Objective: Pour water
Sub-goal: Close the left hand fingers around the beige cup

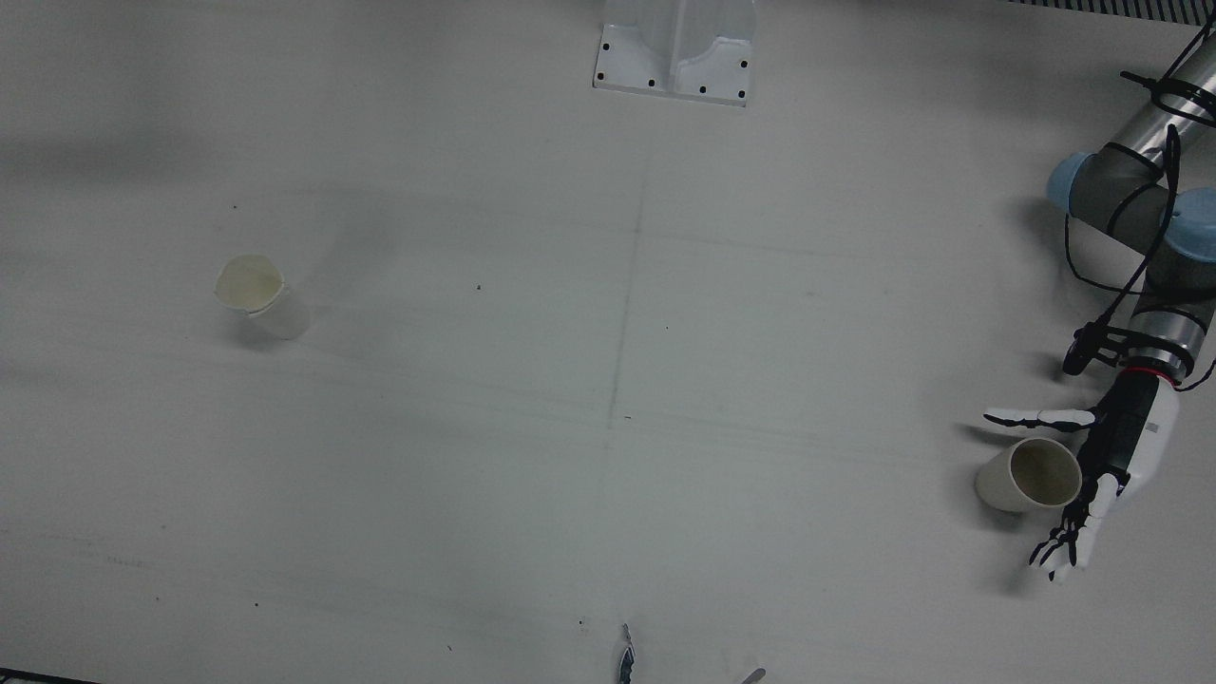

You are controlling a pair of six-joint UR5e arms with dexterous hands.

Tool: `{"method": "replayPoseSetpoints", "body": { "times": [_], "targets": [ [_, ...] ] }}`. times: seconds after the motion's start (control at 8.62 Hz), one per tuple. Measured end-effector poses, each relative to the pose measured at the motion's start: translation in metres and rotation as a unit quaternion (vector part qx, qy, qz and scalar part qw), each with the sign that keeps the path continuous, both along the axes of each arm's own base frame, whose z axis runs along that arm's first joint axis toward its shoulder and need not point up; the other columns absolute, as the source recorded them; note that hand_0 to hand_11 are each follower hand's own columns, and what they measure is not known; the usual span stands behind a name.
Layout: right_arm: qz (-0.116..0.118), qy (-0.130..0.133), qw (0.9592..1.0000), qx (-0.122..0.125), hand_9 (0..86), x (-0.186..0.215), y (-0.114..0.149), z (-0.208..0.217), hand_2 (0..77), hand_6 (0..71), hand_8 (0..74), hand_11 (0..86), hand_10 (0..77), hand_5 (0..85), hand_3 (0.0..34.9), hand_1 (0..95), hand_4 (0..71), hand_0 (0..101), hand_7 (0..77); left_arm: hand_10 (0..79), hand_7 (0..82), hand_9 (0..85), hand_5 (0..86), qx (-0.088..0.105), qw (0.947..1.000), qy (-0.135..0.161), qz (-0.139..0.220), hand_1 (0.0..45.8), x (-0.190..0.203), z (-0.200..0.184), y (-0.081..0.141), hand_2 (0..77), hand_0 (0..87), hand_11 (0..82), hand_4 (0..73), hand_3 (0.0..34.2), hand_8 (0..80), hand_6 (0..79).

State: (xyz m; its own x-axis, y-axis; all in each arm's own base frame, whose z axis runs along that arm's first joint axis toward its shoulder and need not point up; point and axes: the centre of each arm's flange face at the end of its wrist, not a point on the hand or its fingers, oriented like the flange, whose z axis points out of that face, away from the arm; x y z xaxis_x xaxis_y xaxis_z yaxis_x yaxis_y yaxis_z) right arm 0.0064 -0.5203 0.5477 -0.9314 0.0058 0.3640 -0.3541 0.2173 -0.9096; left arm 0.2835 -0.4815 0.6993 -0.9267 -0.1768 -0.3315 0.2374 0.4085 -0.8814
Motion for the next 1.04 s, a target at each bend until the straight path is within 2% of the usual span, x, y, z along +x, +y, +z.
{"method": "replayPoseSetpoints", "body": {
  "times": [0.12,0.46,0.7,0.81,0.93,1.04],
  "targets": [
    [0.000,0.000,1.0000,0.000,1.1,0.0003,0.0000,0.0002,10.4,4.9,0.5,1.1,0.5,10.9,1.2,10.4,0.0,45,15.3,4.4,15.8,5.5,0.0,0.001,1.0000,0.001,0.001,33.3,0.0009,-0.0044,-0.0003,1.1,80.2,9.8,3.8,10.0,1.6,0.0],
    [0.001,-0.001,1.0000,0.000,1.1,0.0007,-0.0001,0.0006,10.4,4.9,0.5,1.1,0.5,10.9,1.1,10.4,0.0,45,15.3,5.4,20.2,7.1,0.0,0.000,1.0000,-0.001,0.001,33.3,0.0019,-0.0068,-0.0005,1.1,80.2,12.0,4.9,9.9,1.6,2.2],
    [0.001,-0.001,1.0000,-0.001,1.1,0.0008,-0.0001,0.0009,10.4,5.4,0.5,1.1,0.5,10.9,1.2,10.4,0.0,45,15.3,5.4,20.2,7.1,0.0,-0.004,1.0000,-0.005,0.000,32.7,0.0015,-0.0032,0.0001,1.1,80.2,12.5,5.5,10.2,1.6,3.8],
    [0.001,0.000,1.0000,-0.001,1.1,0.0008,-0.0001,0.0013,10.4,4.9,0.5,1.1,0.5,10.9,1.0,10.4,0.0,44,15.3,5.4,24.0,14.2,0.0,-0.005,1.0000,-0.007,0.000,31.1,0.0013,-0.0025,0.0002,1.1,80.2,13.1,5.5,7.7,6.0,8.2],
    [0.001,0.000,1.0000,-0.002,1.1,0.0009,0.0001,0.0018,10.4,4.9,0.5,1.1,0.5,10.9,1.0,10.4,0.0,45,15.3,9.3,28.4,21.3,0.0,-0.007,0.9999,-0.009,0.000,28.9,0.0013,-0.0028,0.0003,1.1,80.2,16.9,5.5,4.5,13.1,20.2],
    [0.001,0.000,1.0000,-0.002,1.1,0.0009,0.0002,0.0021,10.4,2.2,0.5,1.1,0.5,10.9,1.3,10.4,0.0,44,14.7,9.3,28.4,21.3,0.0,-0.008,0.9999,-0.010,0.001,28.9,0.0029,-0.0051,-0.0005,1.1,80.2,16.9,6.5,0.0,13.1,20.2]
  ]
}}
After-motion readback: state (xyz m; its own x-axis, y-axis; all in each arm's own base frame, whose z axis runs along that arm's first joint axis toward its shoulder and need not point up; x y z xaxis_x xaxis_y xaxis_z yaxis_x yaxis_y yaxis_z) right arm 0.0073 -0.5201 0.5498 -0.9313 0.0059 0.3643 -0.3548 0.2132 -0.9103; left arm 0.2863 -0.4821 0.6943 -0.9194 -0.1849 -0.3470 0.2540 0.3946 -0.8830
